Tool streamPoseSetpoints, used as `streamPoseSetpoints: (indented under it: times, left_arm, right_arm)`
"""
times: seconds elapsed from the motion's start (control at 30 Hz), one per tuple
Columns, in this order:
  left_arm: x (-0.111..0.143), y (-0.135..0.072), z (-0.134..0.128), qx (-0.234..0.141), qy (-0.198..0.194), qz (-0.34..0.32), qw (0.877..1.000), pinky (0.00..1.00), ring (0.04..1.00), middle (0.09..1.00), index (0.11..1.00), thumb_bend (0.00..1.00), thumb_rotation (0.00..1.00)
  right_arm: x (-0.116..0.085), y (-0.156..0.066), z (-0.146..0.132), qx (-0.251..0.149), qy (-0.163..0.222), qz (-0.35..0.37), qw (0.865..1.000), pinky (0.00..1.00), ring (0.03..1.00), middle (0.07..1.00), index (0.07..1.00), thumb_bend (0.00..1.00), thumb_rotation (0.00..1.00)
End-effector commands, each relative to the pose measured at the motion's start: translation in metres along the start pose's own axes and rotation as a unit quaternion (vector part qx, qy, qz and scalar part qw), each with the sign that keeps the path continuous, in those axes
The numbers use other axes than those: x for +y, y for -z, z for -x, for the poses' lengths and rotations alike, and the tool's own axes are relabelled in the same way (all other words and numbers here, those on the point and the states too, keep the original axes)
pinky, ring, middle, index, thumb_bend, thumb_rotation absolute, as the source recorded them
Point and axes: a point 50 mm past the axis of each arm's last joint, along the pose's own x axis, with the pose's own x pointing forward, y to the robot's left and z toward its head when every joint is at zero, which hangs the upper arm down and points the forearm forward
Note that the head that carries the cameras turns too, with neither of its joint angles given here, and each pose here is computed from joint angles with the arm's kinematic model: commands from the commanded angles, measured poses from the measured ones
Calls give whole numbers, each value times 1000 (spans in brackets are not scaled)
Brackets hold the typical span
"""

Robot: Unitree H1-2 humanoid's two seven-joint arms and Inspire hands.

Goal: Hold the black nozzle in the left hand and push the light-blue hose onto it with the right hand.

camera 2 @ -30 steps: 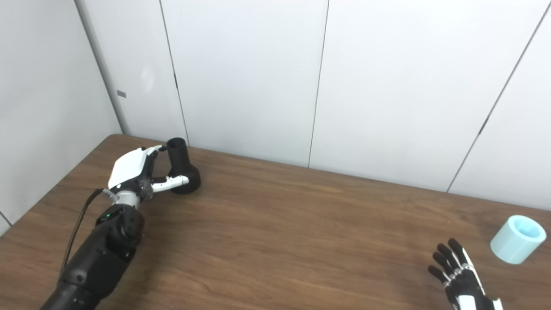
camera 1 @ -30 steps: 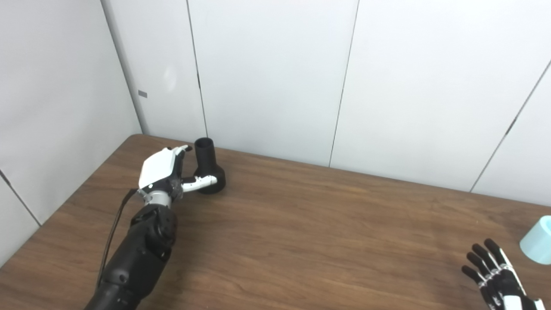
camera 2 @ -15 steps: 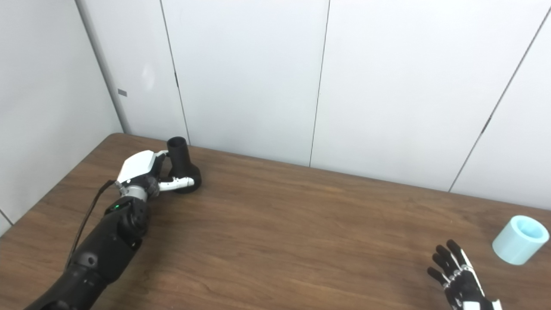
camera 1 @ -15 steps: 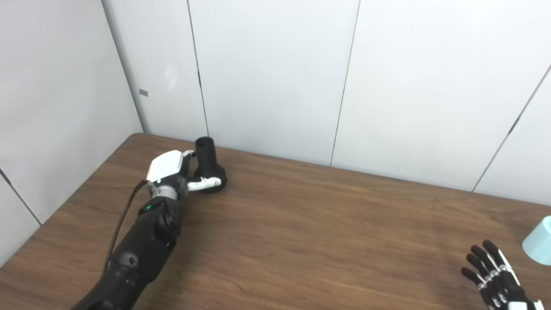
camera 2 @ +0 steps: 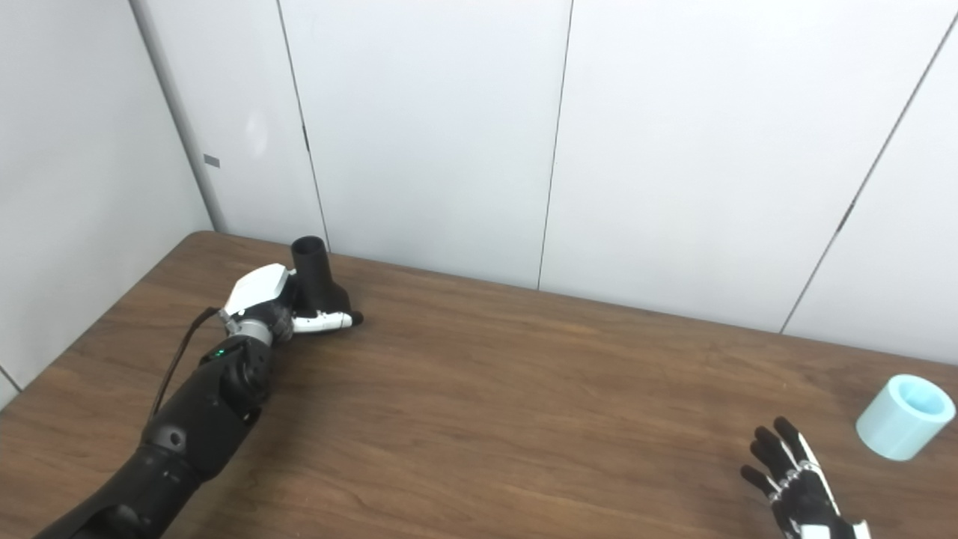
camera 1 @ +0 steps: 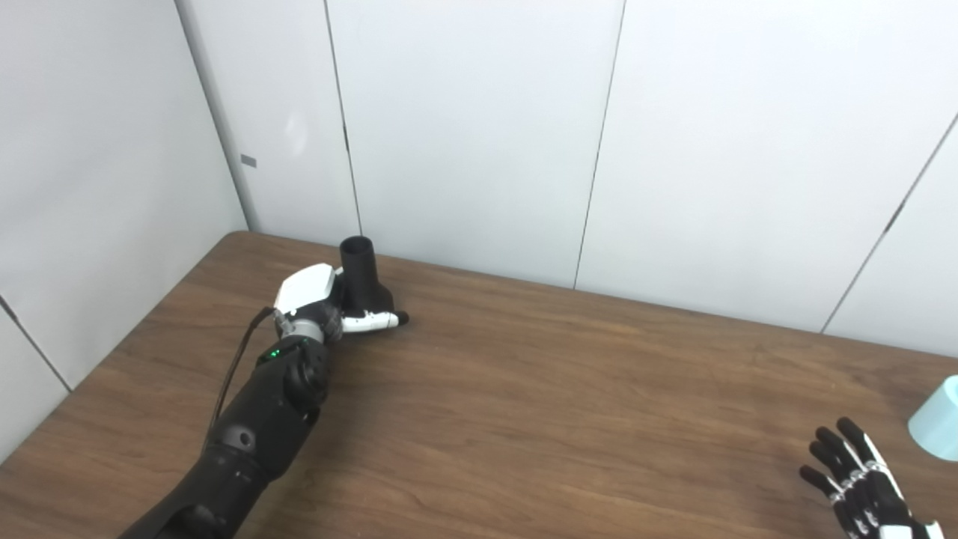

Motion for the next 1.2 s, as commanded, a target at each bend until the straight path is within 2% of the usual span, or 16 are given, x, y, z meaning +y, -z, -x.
streamPoseSetpoints:
  times: [0.0, 0.13, 0.37, 0.47, 0.5, 0.6, 0.7, 0.77, 0.8, 0.83, 0.9, 1.0, 1.17]
  left_arm:
    - [26, -15, -9, -26, -28, -4, 999, 997, 952, 896, 871, 990, 647]
    - [25, -18, -8, -26, -26, -2, 999, 989, 956, 899, 875, 1000, 642]
    - [19, -15, -10, -20, -28, 2, 999, 942, 939, 888, 851, 966, 578]
    - [17, -15, -11, -14, -28, -1, 999, 876, 912, 871, 832, 945, 546]
    - [17, -15, -12, -13, -30, -4, 999, 812, 875, 846, 812, 931, 527]
    - [16, -13, -16, -3, -34, -6, 999, 717, 795, 792, 767, 913, 483]
    - [15, -14, -17, 1, -30, 4, 1000, 627, 720, 715, 712, 870, 331]
    - [15, -14, -15, -3, -29, 20, 999, 404, 481, 558, 672, 828, 131]
    - [14, -13, -15, -8, -30, 27, 999, 325, 399, 496, 643, 820, 53]
    - [14, -12, -14, -11, -29, 31, 999, 341, 411, 460, 586, 673, 27]
    - [12, -12, -13, -11, -23, 31, 999, 452, 505, 497, 509, 560, 7]
    - [9, -13, -12, -10, -16, 29, 999, 485, 536, 521, 478, 523, 0]
    - [7, -13, -10, -12, -15, 31, 999, 469, 531, 527, 477, 518, 0]
  right_arm:
    - [2, 30, 41, 78, 17, -13, 997, 814, 899, 897, 925, 696, 1000]
    - [2, 29, 42, 77, 18, -13, 997, 828, 905, 905, 929, 682, 999]
    - [3, 26, 44, 76, 19, -16, 997, 830, 902, 900, 925, 651, 996]
    - [3, 25, 44, 75, 20, -16, 997, 827, 900, 897, 924, 646, 994]
    - [3, 24, 44, 74, 20, -15, 997, 830, 898, 895, 922, 641, 991]
    - [2, 23, 44, 70, 20, -13, 997, 830, 893, 891, 920, 637, 991]
    - [1, 22, 45, 67, 21, -14, 997, 833, 891, 885, 918, 623, 986]
    - [0, 21, 46, 68, 20, -13, 997, 827, 887, 882, 915, 625, 983]
    - [0, 21, 46, 68, 21, -13, 997, 829, 888, 881, 915, 633, 986]
    - [0, 20, 46, 68, 21, -12, 997, 830, 890, 881, 916, 634, 985]
    - [-1, 20, 47, 66, 21, -14, 997, 831, 888, 880, 913, 629, 986]
    - [-1, 18, 48, 67, 21, -16, 997, 836, 888, 883, 916, 622, 982]
    - [-1, 15, 50, 65, 20, -9, 998, 825, 874, 874, 915, 620, 993]
